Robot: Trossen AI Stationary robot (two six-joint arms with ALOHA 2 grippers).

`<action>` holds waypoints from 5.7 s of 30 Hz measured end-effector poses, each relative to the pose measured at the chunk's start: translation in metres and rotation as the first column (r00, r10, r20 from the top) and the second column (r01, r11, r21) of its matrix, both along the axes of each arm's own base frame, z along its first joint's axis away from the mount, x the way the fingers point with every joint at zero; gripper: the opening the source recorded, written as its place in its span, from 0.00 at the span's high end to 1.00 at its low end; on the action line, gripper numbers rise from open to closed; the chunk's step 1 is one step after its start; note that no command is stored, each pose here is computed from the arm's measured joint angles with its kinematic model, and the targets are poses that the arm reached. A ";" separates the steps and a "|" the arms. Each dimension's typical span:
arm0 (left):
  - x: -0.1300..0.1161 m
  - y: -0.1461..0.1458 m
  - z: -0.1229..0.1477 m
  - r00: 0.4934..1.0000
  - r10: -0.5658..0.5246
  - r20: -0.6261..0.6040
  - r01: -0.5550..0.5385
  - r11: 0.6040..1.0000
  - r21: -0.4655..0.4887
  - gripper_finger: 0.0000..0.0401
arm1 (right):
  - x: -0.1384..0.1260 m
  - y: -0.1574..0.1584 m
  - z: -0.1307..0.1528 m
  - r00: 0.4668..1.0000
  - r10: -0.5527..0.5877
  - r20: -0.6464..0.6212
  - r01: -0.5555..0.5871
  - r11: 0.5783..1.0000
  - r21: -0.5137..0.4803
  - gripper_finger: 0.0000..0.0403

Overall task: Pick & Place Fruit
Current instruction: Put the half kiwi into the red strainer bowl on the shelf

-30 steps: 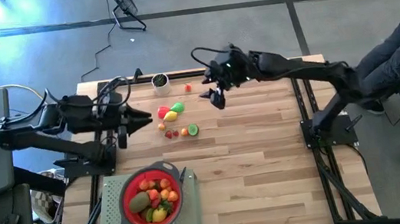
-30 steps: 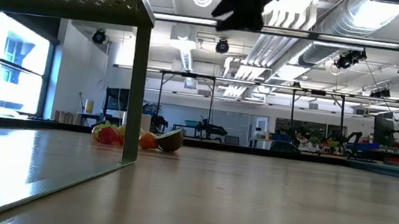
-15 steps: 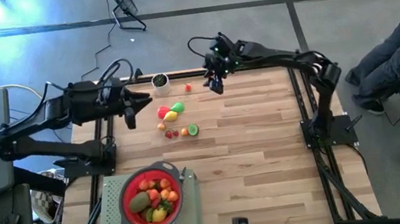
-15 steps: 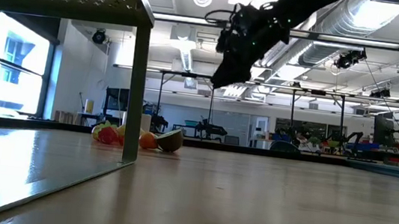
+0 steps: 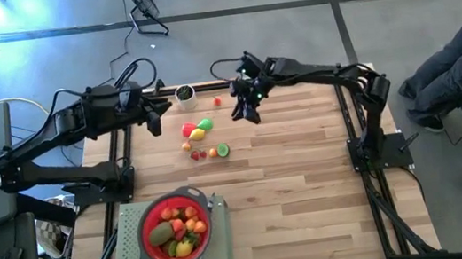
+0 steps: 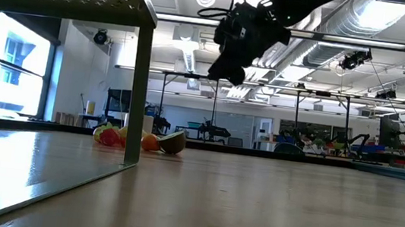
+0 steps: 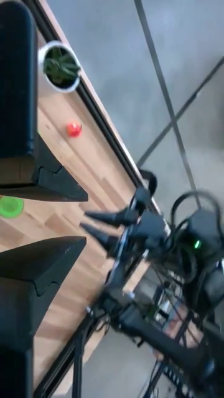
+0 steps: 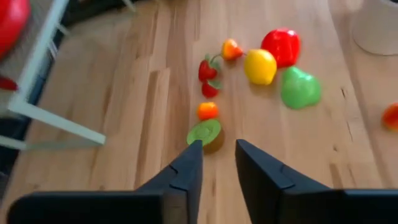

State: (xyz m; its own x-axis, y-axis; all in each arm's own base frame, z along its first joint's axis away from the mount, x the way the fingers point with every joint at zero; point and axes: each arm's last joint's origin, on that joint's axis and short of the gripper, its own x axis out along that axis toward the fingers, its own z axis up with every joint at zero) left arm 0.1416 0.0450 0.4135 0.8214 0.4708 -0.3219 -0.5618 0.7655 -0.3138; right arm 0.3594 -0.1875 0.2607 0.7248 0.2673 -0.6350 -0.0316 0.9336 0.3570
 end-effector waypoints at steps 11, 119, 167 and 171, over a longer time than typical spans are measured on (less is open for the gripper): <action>-0.007 0.010 -0.007 0.993 0.084 -0.081 -0.085 0.996 -0.017 0.76 | 0.017 0.035 -0.006 0.996 0.074 -0.043 -0.074 0.997 -0.012 0.98; -0.006 0.009 -0.009 0.993 0.063 -0.100 -0.066 0.997 -0.031 0.76 | 0.018 0.082 -0.013 0.967 0.041 -0.252 -0.124 0.939 -0.321 0.19; -0.007 0.009 -0.012 0.989 0.067 -0.130 -0.071 0.997 -0.029 0.76 | 0.013 0.095 -0.127 0.962 0.019 -0.273 -0.108 0.943 -0.314 0.26; -0.007 0.009 -0.012 0.989 0.067 -0.130 -0.071 0.997 -0.029 0.76 | 0.013 0.095 -0.127 0.962 0.019 -0.272 -0.108 0.943 -0.314 0.32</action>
